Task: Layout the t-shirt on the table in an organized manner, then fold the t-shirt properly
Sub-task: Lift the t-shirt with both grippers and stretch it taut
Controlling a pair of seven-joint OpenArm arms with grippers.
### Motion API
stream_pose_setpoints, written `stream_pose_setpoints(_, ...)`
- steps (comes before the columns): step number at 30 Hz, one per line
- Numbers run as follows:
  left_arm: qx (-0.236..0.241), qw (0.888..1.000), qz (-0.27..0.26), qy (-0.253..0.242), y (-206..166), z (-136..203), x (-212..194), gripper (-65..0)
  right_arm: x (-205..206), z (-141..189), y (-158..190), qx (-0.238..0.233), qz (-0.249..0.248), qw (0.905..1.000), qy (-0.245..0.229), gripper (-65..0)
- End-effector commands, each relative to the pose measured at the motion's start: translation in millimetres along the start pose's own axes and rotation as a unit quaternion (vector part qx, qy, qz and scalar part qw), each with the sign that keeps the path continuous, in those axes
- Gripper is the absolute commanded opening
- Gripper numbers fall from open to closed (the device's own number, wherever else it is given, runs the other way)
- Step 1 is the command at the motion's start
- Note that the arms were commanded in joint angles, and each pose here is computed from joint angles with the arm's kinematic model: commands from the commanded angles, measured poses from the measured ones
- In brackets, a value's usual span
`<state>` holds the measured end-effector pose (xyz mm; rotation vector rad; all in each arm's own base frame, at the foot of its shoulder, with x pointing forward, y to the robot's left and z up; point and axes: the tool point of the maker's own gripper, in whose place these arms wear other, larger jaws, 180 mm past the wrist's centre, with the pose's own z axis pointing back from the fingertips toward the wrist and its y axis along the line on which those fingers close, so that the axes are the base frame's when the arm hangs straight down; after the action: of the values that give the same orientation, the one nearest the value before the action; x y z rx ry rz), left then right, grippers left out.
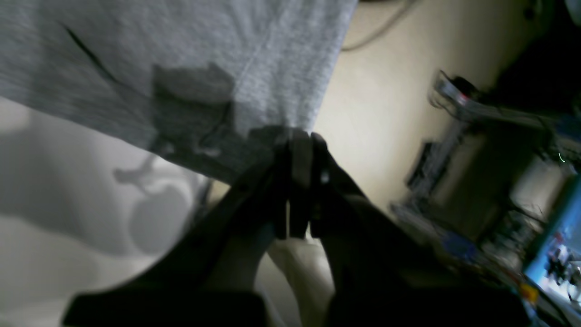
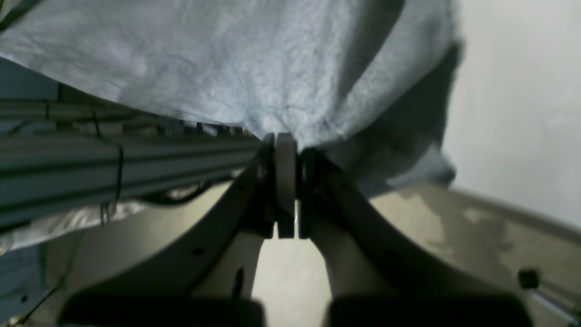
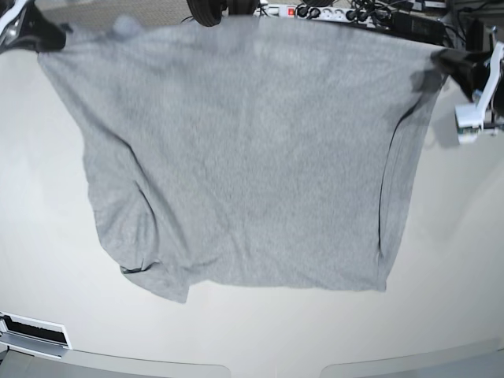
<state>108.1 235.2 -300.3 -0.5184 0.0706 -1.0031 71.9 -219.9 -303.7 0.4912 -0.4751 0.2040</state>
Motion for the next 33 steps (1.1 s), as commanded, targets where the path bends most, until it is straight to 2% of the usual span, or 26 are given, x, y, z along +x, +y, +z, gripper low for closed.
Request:
stream_pose_setpoints(1, 0.016, 1.000, -0.006, 0.018, 4, 10, -4, -65.0, 6, 5, 6, 0.011, 0.007, 0.9998, -0.013, -65.0)
stream_pose_setpoints(5, 0.054, 0.996, -0.013, 0.068, 18, 20, -21, -65.0, 2, 6, 7, 0.012, 0.003, 0.9999, -0.007, -65.0)
stream_pose_setpoints(7, 0.056, 0.996, -0.009, 0.072, 19, 23, -22, -65.0, 2, 6, 7, 0.012, 0.003, 0.9999, -0.007, -65.0)
stream_pose_setpoints(11, 0.010, 0.999, 0.014, 0.034, 2, 19, -10, -65.0, 2, 5, 8, 0.013, -0.001, 0.9999, -0.011, -65.0)
stream_pose_setpoints(18, -0.055, 0.995, 0.039, 0.079, -30, -9, -43, -65.0, 1, 3, 10, 0.018, -0.001, 0.9998, -0.009, -65.0)
stream_pose_setpoints(22, -0.054, 0.987, 0.034, 0.150, -37, -21, -80, -65.0, -7, -8, 18, 0.033, 0.002, 0.9994, 0.013, -65.0)
stream_pose_setpoints(27, -0.059, 0.985, 0.035, 0.159, -41, -23, -86, -65.0, -21, -17, 16, 0.024, 0.010, 0.9984, 0.051, -65.0)
stream_pose_setpoints(30, -0.057, 0.985, 0.034, 0.161, -40, -23, -86, -65.0, -22, -18, 16, 0.023, 0.010, 0.9983, 0.052, -65.0)
stream_pose_setpoints(33, -0.036, 0.982, 0.025, 0.182, -32, -21, -94, -65.0, -20, -18, 18, 0.028, 0.009, 0.9984, 0.048, -65.0)
